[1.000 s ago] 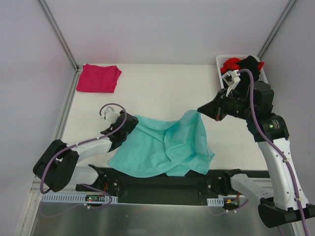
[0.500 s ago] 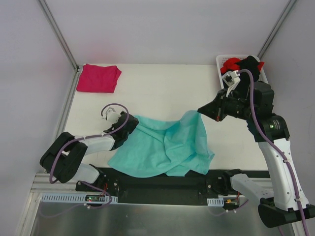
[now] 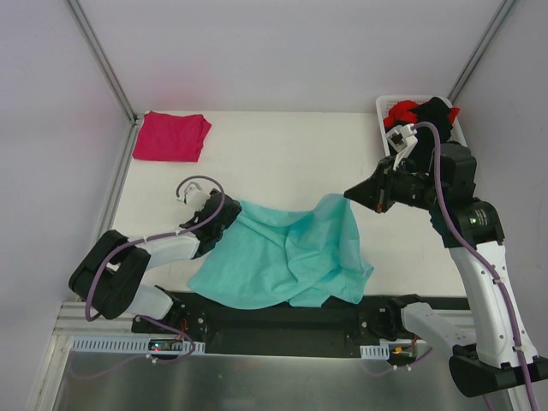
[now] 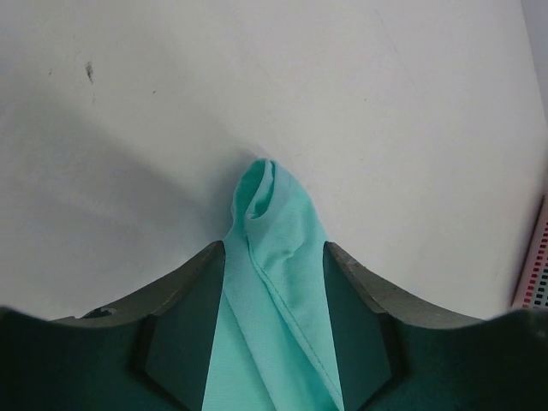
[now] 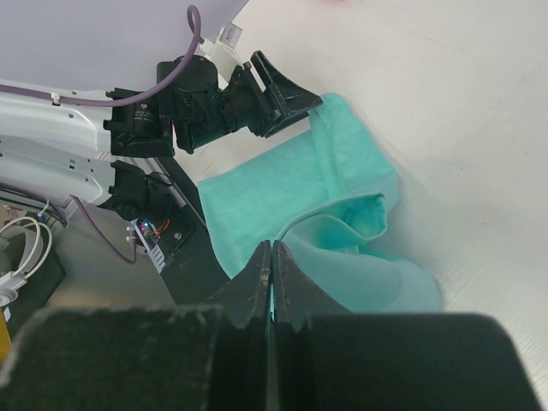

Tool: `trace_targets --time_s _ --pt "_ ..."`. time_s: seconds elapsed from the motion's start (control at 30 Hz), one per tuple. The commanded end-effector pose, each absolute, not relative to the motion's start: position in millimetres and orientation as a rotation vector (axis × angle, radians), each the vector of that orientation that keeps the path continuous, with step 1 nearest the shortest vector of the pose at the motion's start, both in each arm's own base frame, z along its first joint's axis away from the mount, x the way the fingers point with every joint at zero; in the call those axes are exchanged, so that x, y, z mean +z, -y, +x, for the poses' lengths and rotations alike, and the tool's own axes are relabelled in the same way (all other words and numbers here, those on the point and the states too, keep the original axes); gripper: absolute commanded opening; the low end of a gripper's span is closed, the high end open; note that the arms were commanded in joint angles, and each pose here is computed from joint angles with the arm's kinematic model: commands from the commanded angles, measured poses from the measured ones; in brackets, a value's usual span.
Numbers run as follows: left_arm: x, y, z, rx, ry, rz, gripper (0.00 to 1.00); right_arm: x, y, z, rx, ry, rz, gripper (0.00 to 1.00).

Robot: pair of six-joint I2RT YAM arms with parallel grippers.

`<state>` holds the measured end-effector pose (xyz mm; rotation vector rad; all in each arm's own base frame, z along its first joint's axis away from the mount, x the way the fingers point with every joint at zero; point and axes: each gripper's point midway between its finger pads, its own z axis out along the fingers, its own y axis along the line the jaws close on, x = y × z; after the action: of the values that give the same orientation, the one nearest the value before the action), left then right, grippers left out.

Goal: Fold and stack the t-shirts

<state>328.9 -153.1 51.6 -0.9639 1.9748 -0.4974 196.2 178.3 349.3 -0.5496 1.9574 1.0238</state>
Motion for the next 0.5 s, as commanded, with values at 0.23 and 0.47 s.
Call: trace_targets --time_s 0.23,0.47 --pt "77 153 347 -0.504 -1.926 -0.940 0.49 368 -179 188 1.023 -1.884 -0.599 0.01" --pt "73 154 350 -0.504 -1.931 -0.939 0.49 370 -179 188 1.018 -1.885 -0.605 0.01"
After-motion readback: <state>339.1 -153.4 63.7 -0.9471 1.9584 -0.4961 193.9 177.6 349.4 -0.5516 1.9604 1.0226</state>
